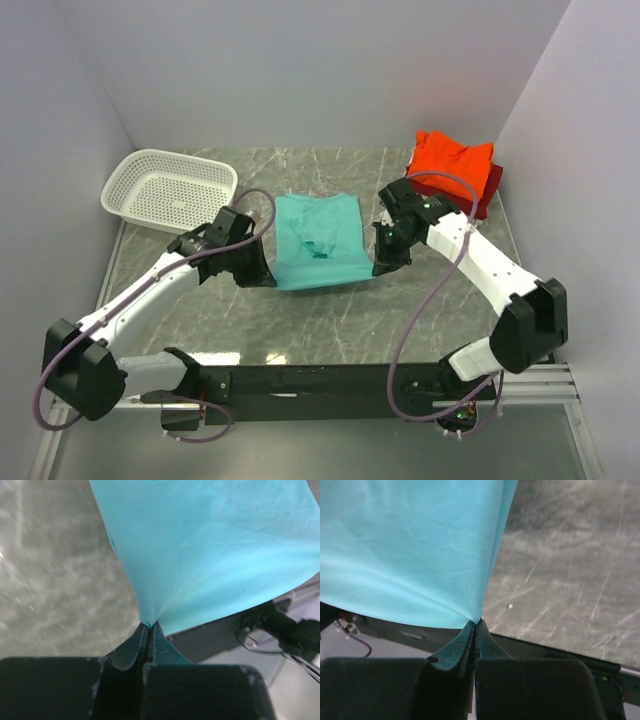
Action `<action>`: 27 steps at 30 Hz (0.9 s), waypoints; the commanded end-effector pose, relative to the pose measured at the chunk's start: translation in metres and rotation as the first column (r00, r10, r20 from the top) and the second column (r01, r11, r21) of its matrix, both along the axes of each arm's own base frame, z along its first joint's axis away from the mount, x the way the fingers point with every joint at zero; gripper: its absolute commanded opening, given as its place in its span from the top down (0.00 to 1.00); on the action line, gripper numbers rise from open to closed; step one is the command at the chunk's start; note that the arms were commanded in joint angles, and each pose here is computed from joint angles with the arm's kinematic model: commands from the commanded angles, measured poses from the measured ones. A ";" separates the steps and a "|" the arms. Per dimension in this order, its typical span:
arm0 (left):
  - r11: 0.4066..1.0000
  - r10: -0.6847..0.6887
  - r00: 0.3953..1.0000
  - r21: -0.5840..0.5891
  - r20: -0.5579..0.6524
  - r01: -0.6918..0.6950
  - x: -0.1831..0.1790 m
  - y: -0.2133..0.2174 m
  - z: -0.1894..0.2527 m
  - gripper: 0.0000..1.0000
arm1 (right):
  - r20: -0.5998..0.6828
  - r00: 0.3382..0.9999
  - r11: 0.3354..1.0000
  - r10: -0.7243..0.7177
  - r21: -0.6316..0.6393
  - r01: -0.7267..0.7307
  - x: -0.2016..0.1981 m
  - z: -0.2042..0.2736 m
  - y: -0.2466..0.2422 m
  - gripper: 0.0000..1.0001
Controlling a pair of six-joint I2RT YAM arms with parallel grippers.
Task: Fold and stack the t-shirts
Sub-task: Fold the tshirt
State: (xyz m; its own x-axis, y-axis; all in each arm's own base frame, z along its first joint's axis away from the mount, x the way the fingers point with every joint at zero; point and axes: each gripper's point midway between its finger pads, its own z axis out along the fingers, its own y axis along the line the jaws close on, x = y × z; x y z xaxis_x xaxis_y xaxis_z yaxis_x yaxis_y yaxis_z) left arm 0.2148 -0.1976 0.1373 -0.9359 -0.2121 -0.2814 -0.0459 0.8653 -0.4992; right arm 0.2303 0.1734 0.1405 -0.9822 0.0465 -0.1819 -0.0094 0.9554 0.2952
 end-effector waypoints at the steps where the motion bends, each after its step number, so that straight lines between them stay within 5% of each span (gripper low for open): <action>1: 0.998 0.030 0.997 -0.048 -0.067 -0.034 -0.026 -0.002 0.011 1.00 | 0.011 1.000 1.000 -0.016 -0.019 0.016 -0.024 0.021 -0.012 1.00; 7: 0.992 0.034 0.999 -0.119 -0.020 -0.036 -0.014 -0.017 0.041 1.00 | 0.078 0.996 0.999 -0.044 -0.007 0.044 -0.012 0.044 -0.011 1.00; 27: 0.996 0.006 1.000 -0.094 0.009 -0.005 0.070 -0.031 0.018 1.00 | 0.172 0.981 0.993 -0.091 -0.053 0.102 0.085 0.040 0.001 1.00</action>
